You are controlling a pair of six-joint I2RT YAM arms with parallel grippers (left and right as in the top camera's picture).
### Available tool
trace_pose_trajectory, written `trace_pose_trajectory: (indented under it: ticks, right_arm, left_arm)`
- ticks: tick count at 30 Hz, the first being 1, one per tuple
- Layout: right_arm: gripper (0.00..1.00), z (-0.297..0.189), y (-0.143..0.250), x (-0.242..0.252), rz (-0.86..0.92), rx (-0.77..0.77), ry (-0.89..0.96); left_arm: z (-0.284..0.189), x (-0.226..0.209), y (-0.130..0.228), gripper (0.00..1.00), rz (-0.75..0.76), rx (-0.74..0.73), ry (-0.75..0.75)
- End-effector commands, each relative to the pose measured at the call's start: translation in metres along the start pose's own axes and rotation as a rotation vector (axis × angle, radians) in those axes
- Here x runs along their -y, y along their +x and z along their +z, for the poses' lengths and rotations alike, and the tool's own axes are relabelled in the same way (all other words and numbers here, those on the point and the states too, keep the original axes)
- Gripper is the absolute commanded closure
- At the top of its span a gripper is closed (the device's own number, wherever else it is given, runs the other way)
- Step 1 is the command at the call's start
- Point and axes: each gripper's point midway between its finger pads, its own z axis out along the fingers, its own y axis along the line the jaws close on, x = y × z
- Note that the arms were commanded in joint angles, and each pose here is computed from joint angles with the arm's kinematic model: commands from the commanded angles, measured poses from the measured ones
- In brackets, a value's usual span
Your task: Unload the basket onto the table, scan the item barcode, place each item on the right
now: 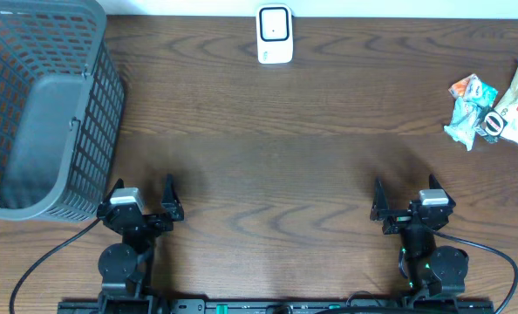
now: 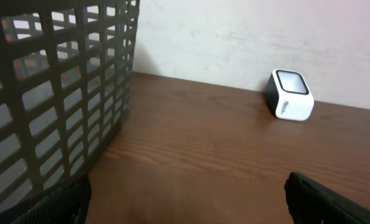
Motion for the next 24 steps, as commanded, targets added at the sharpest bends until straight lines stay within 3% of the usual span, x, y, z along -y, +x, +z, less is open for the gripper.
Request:
trace_pose_trajectory:
  ticks: [1,24]
  right_arm:
    - [0.01,-0.0004,0.0000,0.0006,0.014,0.002,0.002]
    - [0.01,-0.0004,0.0000,0.0006,0.014,0.002,0.002]
  left_arm:
    - [0.0022,-0.0063,0.0238,0.02,0.028,-0.080,-0.024]
    - [0.0005,-0.0049,0.0153,0.02,0.082,-0.042,-0.017]
